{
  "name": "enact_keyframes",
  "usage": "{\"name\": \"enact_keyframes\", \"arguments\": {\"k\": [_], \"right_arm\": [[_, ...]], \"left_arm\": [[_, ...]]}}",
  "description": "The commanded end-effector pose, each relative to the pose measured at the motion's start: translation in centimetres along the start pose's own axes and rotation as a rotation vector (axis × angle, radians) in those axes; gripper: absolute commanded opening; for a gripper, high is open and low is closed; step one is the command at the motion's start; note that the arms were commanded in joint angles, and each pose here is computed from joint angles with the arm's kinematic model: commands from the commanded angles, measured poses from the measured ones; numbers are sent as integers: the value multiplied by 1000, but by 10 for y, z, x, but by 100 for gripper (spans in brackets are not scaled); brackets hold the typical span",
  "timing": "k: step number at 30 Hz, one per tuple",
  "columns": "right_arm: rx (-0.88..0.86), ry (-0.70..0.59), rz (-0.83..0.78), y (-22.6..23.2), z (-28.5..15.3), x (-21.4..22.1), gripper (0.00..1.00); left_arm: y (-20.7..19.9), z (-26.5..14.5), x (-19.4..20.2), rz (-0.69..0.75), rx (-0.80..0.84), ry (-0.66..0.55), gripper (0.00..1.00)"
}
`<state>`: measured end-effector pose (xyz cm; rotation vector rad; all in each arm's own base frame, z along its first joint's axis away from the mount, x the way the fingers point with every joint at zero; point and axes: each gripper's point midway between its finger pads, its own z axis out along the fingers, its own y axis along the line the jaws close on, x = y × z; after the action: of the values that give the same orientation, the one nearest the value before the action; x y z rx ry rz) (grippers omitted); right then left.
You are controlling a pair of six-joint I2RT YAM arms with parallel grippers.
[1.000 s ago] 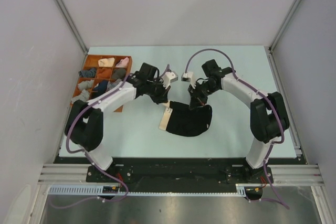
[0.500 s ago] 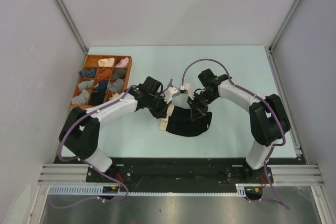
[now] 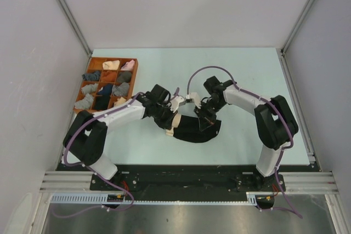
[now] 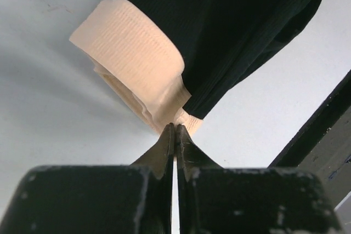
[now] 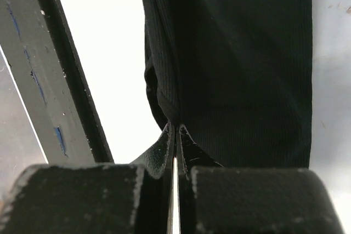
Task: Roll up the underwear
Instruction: Fold the underwear at the center of the board.
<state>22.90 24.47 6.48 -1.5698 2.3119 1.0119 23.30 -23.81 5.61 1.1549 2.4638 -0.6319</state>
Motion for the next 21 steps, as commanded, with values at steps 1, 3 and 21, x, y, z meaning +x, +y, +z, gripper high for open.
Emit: {"name": "enact_keyframes", "arguments": {"k": [1,3,21], "right_arm": [[-57,53,-73,15,21,2,0],[-72,75,-71,18,27,6,0],[-227,-107,-216,68,-24,-21,45]], "left_arm": [[-8,13,-1,15,24,25,2],[-11,17,5,4,43,51,5],[-31,-67,-77,-25,54,-332,44]]}}
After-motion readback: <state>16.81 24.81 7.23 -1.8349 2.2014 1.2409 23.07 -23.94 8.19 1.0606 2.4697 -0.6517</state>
